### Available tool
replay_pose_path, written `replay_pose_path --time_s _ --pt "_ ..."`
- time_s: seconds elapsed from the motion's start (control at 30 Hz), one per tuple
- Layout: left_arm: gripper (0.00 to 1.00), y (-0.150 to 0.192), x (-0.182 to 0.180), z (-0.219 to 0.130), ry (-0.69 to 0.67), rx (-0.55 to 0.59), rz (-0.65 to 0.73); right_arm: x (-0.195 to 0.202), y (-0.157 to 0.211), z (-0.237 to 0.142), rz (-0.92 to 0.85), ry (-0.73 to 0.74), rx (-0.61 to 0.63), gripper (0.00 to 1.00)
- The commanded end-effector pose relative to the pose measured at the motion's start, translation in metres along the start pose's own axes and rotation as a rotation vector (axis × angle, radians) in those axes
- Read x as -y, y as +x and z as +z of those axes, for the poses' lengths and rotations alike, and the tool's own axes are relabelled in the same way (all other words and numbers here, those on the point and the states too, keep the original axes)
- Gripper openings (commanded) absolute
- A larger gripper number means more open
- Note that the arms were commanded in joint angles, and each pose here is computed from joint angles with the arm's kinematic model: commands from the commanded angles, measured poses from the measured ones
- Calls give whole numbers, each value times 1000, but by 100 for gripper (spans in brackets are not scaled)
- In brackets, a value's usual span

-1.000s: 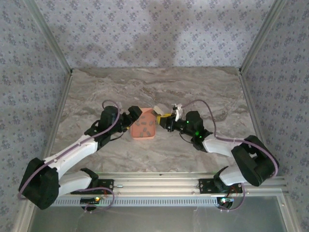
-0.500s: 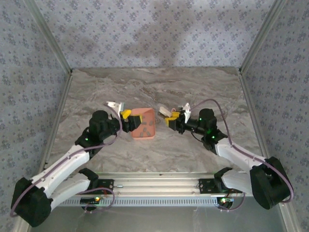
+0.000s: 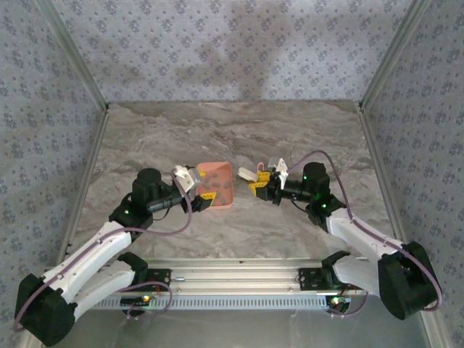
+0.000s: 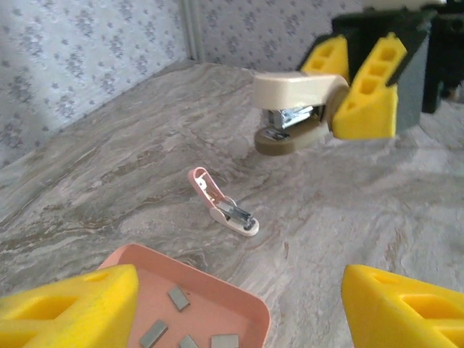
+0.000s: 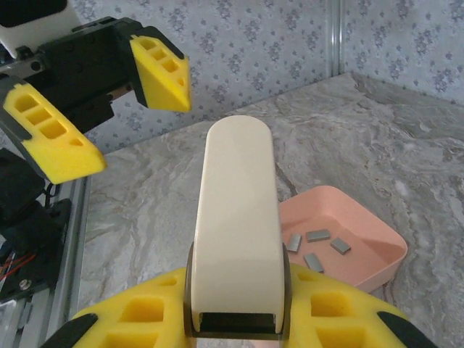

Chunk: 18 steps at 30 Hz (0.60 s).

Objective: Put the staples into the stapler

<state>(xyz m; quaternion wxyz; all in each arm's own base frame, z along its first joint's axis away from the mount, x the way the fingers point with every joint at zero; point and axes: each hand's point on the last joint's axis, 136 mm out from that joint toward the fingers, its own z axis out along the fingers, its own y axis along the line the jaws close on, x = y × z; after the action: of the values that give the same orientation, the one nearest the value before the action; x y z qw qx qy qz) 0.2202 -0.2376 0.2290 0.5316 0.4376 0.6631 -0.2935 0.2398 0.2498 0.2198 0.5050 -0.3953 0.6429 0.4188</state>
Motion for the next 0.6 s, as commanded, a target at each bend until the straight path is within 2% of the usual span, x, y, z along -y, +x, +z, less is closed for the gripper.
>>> replay_pose_path --time_s 0.0,0.3,0.57 --pt "73 -10 14 1 91 0 112 -14 -12 -2 -91 -65 15 5" --pt "73 -7 32 8 203 17 157 -32 -7 -1 -213 -167 -14 3" --pt "69 -12 46 17 274 45 221 -43 -8 5 -235 -262 -35 3"
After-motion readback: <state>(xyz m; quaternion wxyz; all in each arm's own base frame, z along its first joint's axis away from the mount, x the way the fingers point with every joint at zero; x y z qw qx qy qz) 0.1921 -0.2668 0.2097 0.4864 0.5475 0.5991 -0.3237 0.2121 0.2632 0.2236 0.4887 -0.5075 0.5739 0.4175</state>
